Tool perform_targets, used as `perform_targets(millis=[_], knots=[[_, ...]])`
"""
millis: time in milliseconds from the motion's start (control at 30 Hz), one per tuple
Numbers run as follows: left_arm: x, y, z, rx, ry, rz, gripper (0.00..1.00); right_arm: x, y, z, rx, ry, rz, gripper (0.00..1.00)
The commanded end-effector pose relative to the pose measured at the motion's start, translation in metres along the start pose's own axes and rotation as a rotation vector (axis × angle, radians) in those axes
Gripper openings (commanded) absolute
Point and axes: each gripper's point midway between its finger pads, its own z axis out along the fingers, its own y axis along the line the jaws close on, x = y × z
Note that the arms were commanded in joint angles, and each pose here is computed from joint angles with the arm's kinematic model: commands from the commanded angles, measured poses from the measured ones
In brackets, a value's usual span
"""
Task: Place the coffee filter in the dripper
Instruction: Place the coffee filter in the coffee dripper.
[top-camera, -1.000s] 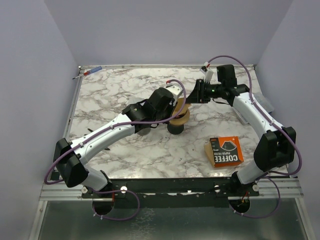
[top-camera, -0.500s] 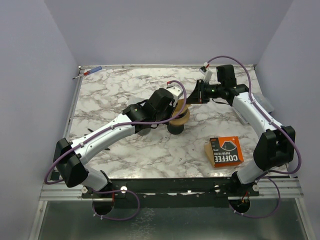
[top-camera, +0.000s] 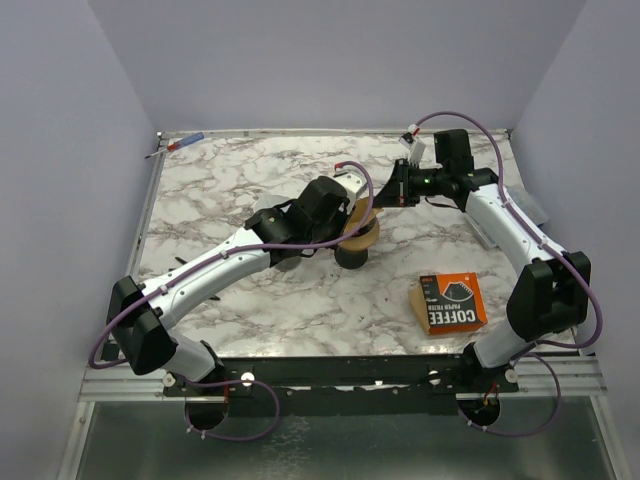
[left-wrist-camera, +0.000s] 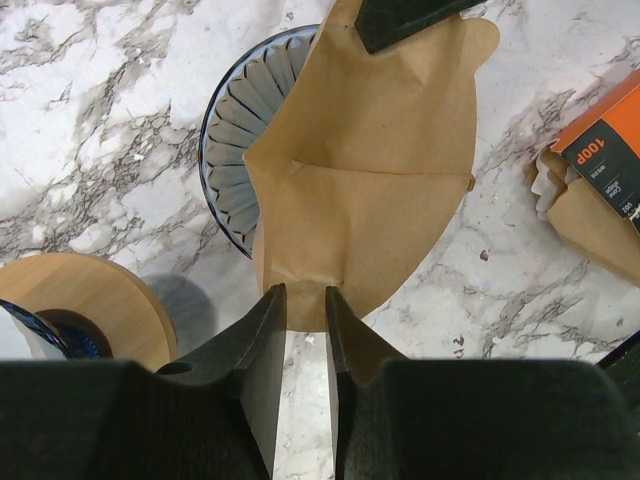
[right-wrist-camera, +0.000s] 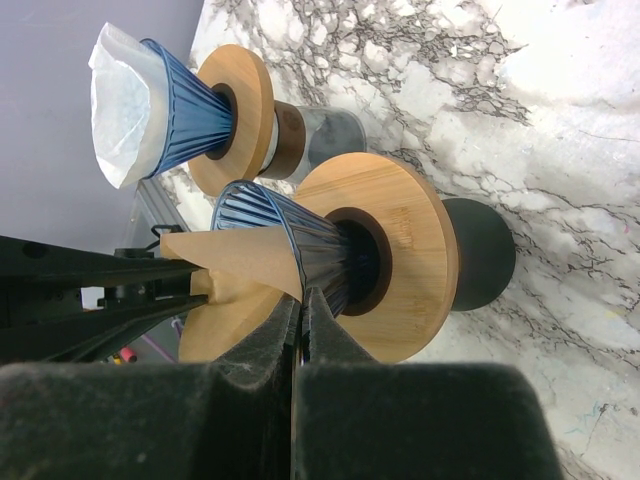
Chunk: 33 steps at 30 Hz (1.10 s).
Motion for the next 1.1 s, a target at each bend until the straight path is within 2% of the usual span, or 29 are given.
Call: perform_targets(millis=[0, 300, 500, 533, 567, 700, 967, 1067], knots=[[0.002, -0.001, -0.011, 0.023, 0.008, 0.017, 0.23, 0.000, -0.010, -0.001, 0.016, 0.001, 0.005, 0.00], [0.000, -0.005, -0.013, 0.053, 0.005, 0.019, 0.15, 0.001, -0.009, -0.002, 0.013, 0.005, 0.008, 0.00], [0.001, -0.007, -0.011, 0.060, 0.010, 0.023, 0.16, 0.002, -0.006, -0.001, -0.010, 0.013, 0.012, 0.04], [0.001, -0.007, -0.011, 0.061, 0.010, 0.021, 0.18, 0.002, -0.004, -0.002, -0.014, 0.013, 0.009, 0.05], [-0.001, -0.007, -0.011, 0.061, 0.006, 0.018, 0.23, 0.002, -0.003, -0.003, -0.019, 0.012, 0.007, 0.12], [-0.011, -0.007, -0.016, 0.058, -0.022, 0.006, 0.47, -0.001, 0.007, -0.007, -0.042, 0.003, -0.008, 0.30], [-0.032, -0.009, -0.024, 0.063, -0.080, -0.030, 0.71, -0.002, 0.017, -0.013, -0.069, -0.005, -0.022, 0.48], [-0.042, -0.010, -0.030, 0.069, -0.116, -0.053, 0.82, -0.003, 0.021, -0.016, -0.069, -0.015, -0.033, 0.59]])
